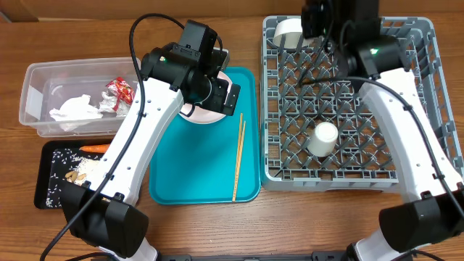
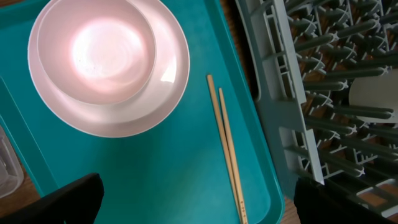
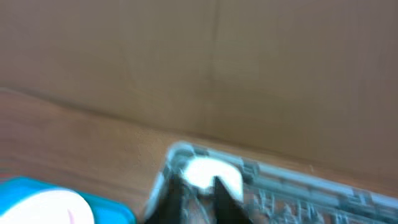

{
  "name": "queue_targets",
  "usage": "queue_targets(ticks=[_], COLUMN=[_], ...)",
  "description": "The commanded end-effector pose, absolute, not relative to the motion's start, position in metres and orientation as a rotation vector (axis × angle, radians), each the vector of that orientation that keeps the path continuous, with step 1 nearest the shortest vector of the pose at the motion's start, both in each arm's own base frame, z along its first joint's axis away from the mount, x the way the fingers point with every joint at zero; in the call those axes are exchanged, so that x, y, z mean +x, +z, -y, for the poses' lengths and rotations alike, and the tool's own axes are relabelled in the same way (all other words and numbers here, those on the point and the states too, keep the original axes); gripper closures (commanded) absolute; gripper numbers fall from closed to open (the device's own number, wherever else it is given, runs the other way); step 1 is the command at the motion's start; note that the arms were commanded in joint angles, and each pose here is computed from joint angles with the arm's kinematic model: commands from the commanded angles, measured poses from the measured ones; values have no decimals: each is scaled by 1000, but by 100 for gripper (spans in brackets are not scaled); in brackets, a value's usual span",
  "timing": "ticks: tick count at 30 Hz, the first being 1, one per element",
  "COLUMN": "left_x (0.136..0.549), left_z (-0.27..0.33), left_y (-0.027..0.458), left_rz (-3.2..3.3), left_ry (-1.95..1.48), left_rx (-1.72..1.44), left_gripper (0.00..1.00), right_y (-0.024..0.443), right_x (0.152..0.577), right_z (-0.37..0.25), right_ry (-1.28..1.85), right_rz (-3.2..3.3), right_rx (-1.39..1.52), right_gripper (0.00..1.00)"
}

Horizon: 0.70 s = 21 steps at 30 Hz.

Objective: Sort waste into correct bins and load items into the dishwasher

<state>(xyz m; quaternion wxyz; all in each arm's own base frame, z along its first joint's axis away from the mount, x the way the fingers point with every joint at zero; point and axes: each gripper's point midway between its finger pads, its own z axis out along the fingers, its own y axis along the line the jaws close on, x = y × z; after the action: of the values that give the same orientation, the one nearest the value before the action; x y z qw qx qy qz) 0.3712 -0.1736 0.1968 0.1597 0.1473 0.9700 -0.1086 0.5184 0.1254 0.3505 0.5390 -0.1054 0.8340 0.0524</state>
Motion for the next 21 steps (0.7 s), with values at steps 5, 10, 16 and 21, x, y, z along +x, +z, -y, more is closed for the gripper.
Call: queue_targets(ticks=[5,10,16,21], left_x=[374,374,374,374], left_z=[175,175,175,175], left_y=[210,210,210,210], left_rz=[-2730,-2730,-2730,-2730], left_ry=[-307,-307,-307,-307], left_rx=[427,427,427,427], left_gripper=[0,0,0,0], right_y=[327,285,249,224], right_x=[549,579,615,634], right_z=[-144,-146,-143,-135], right_ry=[228,220,212,201], right_rz=[-2003,-2031,-1993,-1983], right_rx=[-222,-217,-196,-177], right_gripper=[96,96,96,96])
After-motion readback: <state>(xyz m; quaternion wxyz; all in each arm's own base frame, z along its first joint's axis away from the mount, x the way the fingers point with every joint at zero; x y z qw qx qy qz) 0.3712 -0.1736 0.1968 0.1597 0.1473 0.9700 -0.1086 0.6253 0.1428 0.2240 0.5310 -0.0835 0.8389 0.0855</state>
